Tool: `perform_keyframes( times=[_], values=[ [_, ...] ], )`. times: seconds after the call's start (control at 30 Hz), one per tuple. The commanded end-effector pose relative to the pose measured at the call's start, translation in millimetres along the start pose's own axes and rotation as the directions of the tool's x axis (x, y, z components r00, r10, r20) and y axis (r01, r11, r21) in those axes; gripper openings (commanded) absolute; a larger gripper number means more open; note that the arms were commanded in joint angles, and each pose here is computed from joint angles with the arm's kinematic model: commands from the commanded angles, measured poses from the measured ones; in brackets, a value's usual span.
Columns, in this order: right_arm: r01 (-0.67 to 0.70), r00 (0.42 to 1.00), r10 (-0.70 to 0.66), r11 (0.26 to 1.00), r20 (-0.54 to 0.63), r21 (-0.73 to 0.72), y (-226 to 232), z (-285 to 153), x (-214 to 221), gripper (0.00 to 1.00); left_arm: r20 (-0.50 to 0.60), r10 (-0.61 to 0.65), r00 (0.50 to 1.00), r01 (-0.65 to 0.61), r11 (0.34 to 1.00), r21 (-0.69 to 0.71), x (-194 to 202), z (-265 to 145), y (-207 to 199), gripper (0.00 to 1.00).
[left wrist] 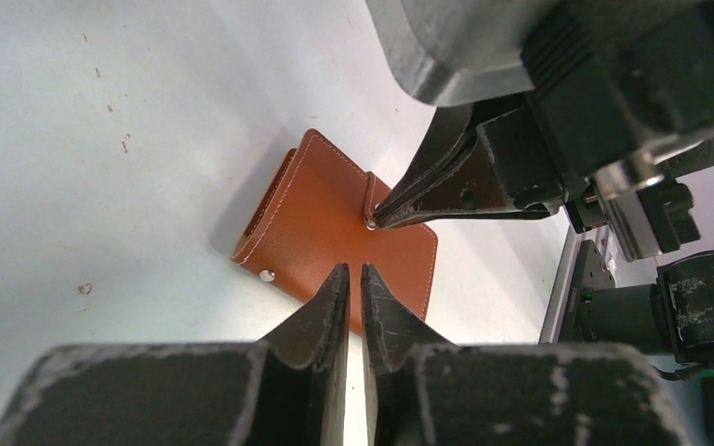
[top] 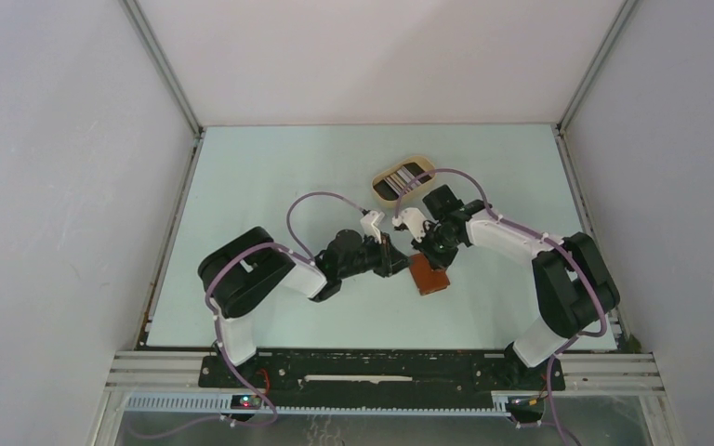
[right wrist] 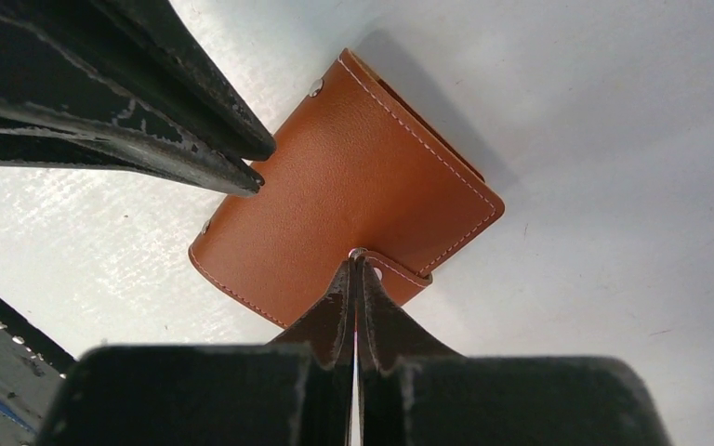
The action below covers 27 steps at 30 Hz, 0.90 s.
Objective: Put the credit cards into the card holder
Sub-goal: Close the card holder at the center of the board.
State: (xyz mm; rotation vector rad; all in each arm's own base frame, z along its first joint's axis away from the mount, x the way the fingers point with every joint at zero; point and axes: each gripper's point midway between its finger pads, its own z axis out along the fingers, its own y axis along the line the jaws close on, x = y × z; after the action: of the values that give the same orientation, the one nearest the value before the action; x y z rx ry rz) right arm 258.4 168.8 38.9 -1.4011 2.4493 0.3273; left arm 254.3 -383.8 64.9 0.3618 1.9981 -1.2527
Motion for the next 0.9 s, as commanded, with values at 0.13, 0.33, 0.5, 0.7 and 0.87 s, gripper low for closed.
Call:
perform_keyframes(
  times=[0.13,0.33,0.5,0.7,0.87],
  values=[
    [-0.064,0.993,0.063,0.998,0.096,0.002,-7,-17,-14,0.0,0.038,0.016,0.999,-0.017,0.999,0.047,-18,12,-14,0.12],
    [-0.078,0.991,0.079,0.997,0.104,-0.012,-6,-15,-16,0.0,0.029,0.013,0.999,-0.015,0.999,0.051,-16,13,-15,0.1],
    [-0.089,0.99,0.091,0.996,0.105,-0.027,-4,-11,-17,0.0,0.02,0.01,1.0,-0.011,0.999,0.051,-15,15,-14,0.08],
    [-0.088,0.991,0.091,0.996,0.095,-0.034,-1,-7,-17,0.0,-0.006,-0.005,1.0,0.005,0.998,0.069,-10,21,-16,0.06],
    [-0.083,0.992,0.086,0.996,0.087,-0.04,2,-4,-17,0.0,-0.035,-0.016,0.999,0.018,0.998,0.064,-5,27,-14,0.03]
  ],
)
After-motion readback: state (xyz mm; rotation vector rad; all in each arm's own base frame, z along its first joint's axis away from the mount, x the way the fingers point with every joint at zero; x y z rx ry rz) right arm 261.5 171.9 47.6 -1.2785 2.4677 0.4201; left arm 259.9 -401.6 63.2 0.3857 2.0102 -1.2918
